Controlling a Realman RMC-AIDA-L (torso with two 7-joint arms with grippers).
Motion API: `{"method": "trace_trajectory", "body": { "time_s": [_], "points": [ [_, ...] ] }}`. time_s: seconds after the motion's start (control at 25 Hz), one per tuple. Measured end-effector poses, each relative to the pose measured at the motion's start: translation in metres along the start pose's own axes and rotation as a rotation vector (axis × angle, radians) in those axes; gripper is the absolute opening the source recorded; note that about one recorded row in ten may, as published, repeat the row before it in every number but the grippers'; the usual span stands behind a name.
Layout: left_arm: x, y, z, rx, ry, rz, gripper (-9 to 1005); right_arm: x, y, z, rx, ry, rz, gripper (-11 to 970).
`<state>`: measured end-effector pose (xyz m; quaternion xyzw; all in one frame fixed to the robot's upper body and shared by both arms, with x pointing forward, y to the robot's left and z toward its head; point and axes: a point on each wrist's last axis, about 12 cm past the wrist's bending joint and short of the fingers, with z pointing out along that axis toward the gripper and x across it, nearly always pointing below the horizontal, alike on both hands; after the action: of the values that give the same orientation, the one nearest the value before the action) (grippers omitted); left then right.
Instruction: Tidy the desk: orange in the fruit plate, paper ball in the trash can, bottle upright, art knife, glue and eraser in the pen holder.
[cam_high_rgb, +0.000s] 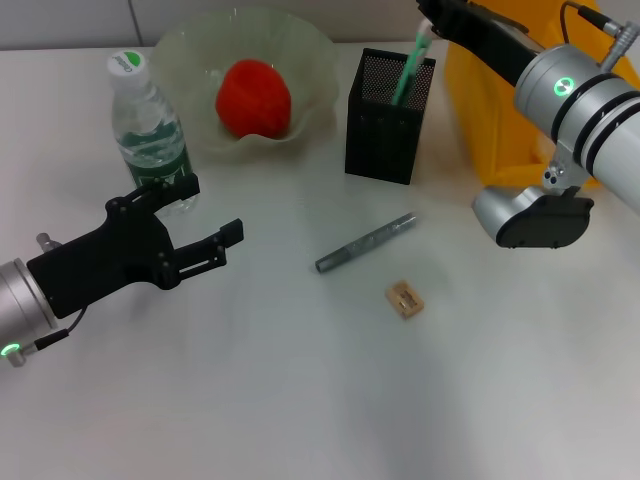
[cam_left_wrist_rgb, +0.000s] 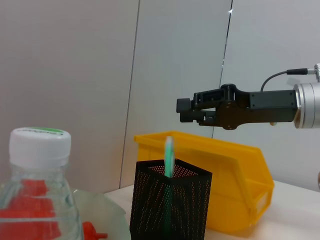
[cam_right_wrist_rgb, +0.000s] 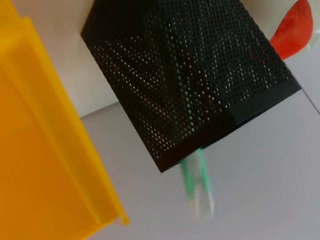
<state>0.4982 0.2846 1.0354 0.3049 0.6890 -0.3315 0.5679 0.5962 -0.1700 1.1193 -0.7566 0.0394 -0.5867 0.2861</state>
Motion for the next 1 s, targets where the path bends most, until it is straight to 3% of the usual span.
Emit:
{"method": "trace_trajectory", "body": {
  "time_s": [0.32,0.48,0.6,0.64,0.68,0.76,0.84,0.88,1.0],
  "points": [
    [0.0,-0.001,0.0,0.001,-0.001,-0.001,859,0.001,-0.001,0.0,0.018,0.027,0.016,393],
    [0.0,-0.001,0.0,0.001,-0.001,-0.001,859,0.005,-0.004,-0.001,0.022,0.052,0.128,454],
    [0.0,-0.001,0.0,-0.001,-0.002,-0.004,859,0.012,-0.016,-0.001,0.067,0.1,0.29,454],
    [0.0,0.0,0.0,-0.004,-0.005,-0.007,859,0.019,-0.025,0.0,0.104,0.139,0.442,454],
    [0.0,0.0,0.0,-0.004,-0.005,-0.007,859,0.019,-0.025,0.0,0.104,0.139,0.442,453],
    [0.0,0.0,0.0,-0.007,-0.008,-0.01,859,0.024,-0.029,0.0,0.121,0.152,0.565,453],
    [-0.001,0.0,-0.001,-0.004,-0.012,-0.016,859,0.03,-0.034,0.001,0.146,0.152,0.782,453],
    [-0.001,0.0,-0.001,-0.001,-0.014,-0.017,859,0.03,-0.034,0.001,0.146,0.152,0.782,453],
    [-0.002,-0.001,0.0,0.007,-0.018,-0.017,859,0.037,-0.039,0.002,0.169,0.128,1.04,453]
  ]
}}
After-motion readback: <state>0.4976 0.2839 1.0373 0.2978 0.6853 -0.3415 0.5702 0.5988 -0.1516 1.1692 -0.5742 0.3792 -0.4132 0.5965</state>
